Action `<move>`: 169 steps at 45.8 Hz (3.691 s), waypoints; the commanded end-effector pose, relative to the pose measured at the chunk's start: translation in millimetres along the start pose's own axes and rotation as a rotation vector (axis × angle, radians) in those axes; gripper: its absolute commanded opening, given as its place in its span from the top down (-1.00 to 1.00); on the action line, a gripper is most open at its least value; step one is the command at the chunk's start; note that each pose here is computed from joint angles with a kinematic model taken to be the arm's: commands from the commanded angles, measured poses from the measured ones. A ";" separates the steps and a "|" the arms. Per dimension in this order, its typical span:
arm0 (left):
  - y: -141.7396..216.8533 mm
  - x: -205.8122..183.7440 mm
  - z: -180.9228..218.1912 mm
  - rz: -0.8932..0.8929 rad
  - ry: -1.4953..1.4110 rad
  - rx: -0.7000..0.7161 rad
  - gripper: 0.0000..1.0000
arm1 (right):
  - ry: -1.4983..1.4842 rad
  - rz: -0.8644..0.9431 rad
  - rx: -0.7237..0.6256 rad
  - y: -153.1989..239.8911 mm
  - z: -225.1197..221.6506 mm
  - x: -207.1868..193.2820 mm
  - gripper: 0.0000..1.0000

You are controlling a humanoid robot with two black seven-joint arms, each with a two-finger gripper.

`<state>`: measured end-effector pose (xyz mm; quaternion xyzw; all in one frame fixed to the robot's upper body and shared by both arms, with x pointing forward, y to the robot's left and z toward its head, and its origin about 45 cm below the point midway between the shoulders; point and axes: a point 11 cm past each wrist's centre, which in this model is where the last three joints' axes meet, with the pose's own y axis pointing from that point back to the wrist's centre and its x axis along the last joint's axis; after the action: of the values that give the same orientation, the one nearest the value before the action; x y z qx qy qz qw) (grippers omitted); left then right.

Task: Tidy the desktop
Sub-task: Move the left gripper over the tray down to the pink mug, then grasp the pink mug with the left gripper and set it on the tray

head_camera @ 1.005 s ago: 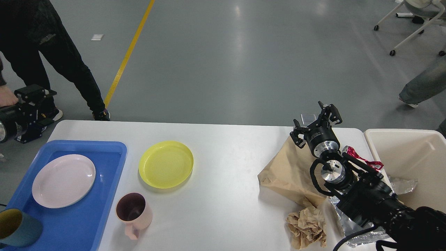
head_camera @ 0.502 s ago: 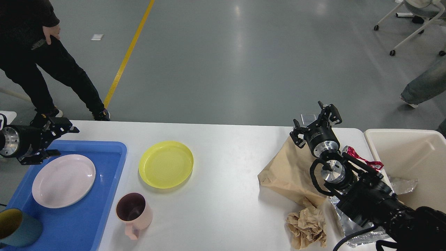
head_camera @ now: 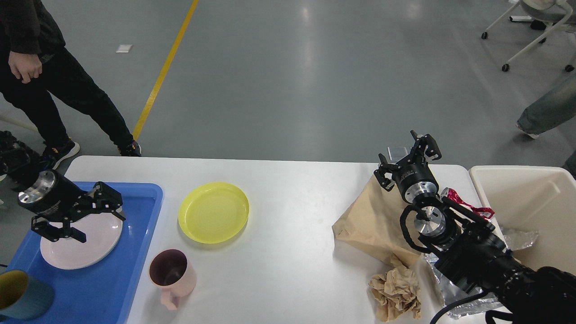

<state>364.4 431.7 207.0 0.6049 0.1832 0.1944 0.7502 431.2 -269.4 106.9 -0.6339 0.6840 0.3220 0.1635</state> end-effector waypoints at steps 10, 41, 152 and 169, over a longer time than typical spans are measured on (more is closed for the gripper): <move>6.0 -28.8 23.8 -0.096 -0.084 0.150 -0.93 | 0.000 0.000 0.000 0.0 0.0 0.1 -1.00; -60.7 -72.1 50.0 -0.244 -0.229 0.304 -0.93 | 0.000 0.000 0.000 0.0 0.0 0.1 -1.00; 2.5 -23.9 26.7 -0.081 -0.075 0.158 1.00 | 0.000 0.000 0.000 0.0 0.0 0.1 -1.00; 4.6 -27.7 -63.5 -0.087 0.117 0.182 1.00 | 0.001 0.000 -0.001 0.1 0.2 0.1 -1.00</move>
<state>319.5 461.1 207.6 0.6520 0.2537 0.1752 0.6927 431.2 -269.4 106.9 -0.6339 0.6840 0.3220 0.1635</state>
